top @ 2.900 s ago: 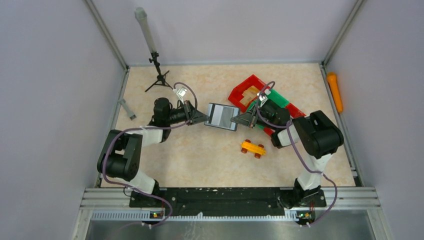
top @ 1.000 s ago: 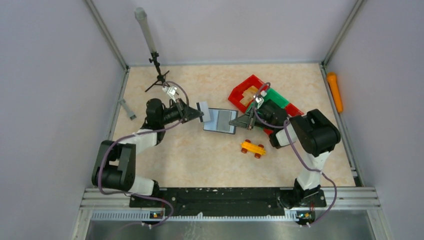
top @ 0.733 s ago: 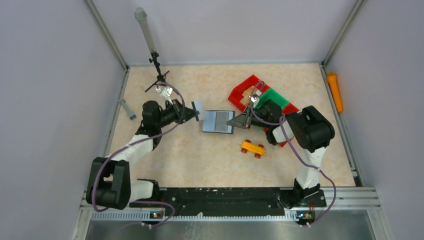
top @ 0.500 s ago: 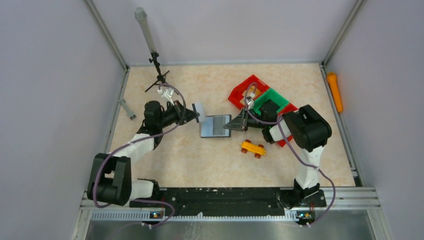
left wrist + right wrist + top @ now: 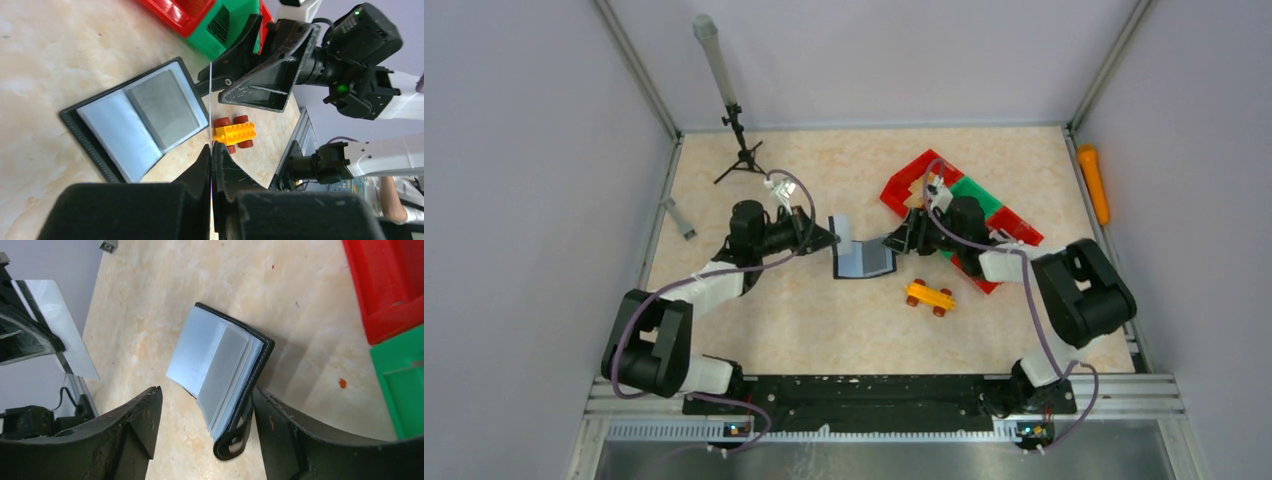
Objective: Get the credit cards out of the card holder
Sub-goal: Place the credit card in the storage box.
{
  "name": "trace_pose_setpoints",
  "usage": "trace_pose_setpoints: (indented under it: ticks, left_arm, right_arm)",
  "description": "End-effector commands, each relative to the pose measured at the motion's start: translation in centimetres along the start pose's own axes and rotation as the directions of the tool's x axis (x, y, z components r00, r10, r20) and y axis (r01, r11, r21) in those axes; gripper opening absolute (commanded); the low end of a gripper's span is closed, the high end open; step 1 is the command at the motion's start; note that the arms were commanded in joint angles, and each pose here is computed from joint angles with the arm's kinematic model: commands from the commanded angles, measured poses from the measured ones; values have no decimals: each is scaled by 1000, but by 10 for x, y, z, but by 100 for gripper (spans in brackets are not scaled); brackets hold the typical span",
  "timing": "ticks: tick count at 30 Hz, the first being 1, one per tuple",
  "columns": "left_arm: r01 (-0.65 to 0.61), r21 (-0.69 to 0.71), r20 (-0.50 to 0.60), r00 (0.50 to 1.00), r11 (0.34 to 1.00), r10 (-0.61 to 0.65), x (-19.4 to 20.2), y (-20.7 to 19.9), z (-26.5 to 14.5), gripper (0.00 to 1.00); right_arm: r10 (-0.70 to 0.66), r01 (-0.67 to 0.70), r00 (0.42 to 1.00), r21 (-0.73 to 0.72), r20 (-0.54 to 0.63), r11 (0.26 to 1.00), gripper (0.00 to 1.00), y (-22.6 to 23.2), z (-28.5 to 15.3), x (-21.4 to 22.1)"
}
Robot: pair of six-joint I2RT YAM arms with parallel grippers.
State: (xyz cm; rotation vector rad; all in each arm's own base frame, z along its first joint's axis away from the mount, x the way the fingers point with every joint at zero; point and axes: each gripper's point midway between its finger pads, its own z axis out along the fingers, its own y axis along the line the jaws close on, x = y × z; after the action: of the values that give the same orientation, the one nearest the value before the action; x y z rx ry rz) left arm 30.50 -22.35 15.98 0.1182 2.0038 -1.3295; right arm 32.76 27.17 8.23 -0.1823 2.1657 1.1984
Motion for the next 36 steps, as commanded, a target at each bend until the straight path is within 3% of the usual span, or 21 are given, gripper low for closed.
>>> trace_pose_setpoints:
  ticks: [1,6,12,28,32,34,36]
  left_arm:
    - [-99,109,-21,995,989,102,-5,-30,12,0]
    - [-159,170,-71,982,973,173,10,-52,23,0]
    - [-187,217,-101,972,958,213,21,-65,29,0]
    - [-196,313,-92,968,929,235,25,-88,25,0]
    - [-203,309,-81,968,929,239,23,-89,24,0]
    - [-201,308,-84,968,930,237,24,-88,24,0]
    - [-201,300,-87,968,933,236,24,-87,25,11]
  right_arm:
    - [-168,161,974,63,151,985,69,13,-26,-28]
    - [-239,270,936,-89,259,959,71,53,-45,-35]
    - [-225,308,938,-338,263,889,59,95,-47,-23]
    - [-232,306,951,-502,206,809,34,124,-43,-4]
    - [-236,311,949,-526,208,791,23,130,-45,-2]
    - [-235,309,950,-528,203,791,9,131,-44,-2]
    - [-237,314,949,-531,209,787,0,132,-46,-3]
